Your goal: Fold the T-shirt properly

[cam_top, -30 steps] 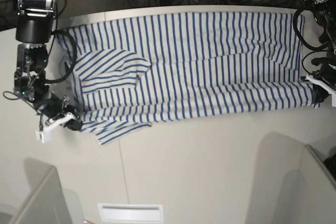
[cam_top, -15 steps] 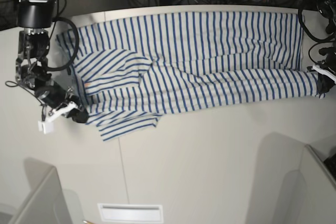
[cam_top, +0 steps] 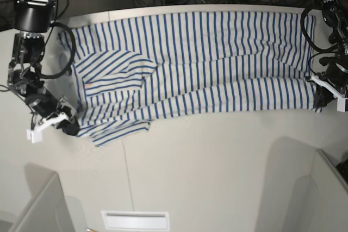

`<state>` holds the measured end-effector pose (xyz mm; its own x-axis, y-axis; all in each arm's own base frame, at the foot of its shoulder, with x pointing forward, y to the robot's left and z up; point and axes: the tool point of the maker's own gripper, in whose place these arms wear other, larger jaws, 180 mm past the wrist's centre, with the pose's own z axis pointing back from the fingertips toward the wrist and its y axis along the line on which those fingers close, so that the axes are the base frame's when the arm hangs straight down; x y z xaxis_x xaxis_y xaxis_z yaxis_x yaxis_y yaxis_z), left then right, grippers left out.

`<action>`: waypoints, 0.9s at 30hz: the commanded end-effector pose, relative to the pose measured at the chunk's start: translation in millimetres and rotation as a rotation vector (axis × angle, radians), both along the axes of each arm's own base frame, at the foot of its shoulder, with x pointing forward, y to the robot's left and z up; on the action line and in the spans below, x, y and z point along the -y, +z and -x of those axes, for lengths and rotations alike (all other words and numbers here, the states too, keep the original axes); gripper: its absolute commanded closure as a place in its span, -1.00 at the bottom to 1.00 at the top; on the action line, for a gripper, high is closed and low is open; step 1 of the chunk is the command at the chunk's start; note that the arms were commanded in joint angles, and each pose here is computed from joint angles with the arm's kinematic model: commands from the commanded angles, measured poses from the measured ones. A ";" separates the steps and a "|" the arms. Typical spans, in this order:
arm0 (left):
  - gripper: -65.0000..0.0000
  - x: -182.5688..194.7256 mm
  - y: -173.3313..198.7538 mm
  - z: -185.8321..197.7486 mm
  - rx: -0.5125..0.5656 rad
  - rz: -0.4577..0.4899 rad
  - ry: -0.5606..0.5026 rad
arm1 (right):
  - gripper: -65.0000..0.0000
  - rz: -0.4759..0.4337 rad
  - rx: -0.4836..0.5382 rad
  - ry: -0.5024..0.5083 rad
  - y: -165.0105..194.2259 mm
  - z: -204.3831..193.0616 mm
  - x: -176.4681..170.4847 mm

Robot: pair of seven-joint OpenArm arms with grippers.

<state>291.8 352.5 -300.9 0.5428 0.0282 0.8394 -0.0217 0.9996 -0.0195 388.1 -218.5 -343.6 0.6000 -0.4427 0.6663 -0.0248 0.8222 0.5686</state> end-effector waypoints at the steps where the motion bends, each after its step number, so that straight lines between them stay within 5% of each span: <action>1: 1.00 -3.7 16.3 -6.5 0.044 -0.024 -0.012 | 1.00 0.020 0.070 -0.008 24.6 -12.2 12.0; 10: 1.00 -9.2 31.4 -26.1 0.082 -0.009 0.007 | 1.00 0.041 0.071 -0.009 27.4 -12.3 19.8; 27: 1.00 -5.5 21.9 11.9 0.002 -0.062 -0.002 | 1.00 0.038 -0.023 0.033 2.1 10.2 11.6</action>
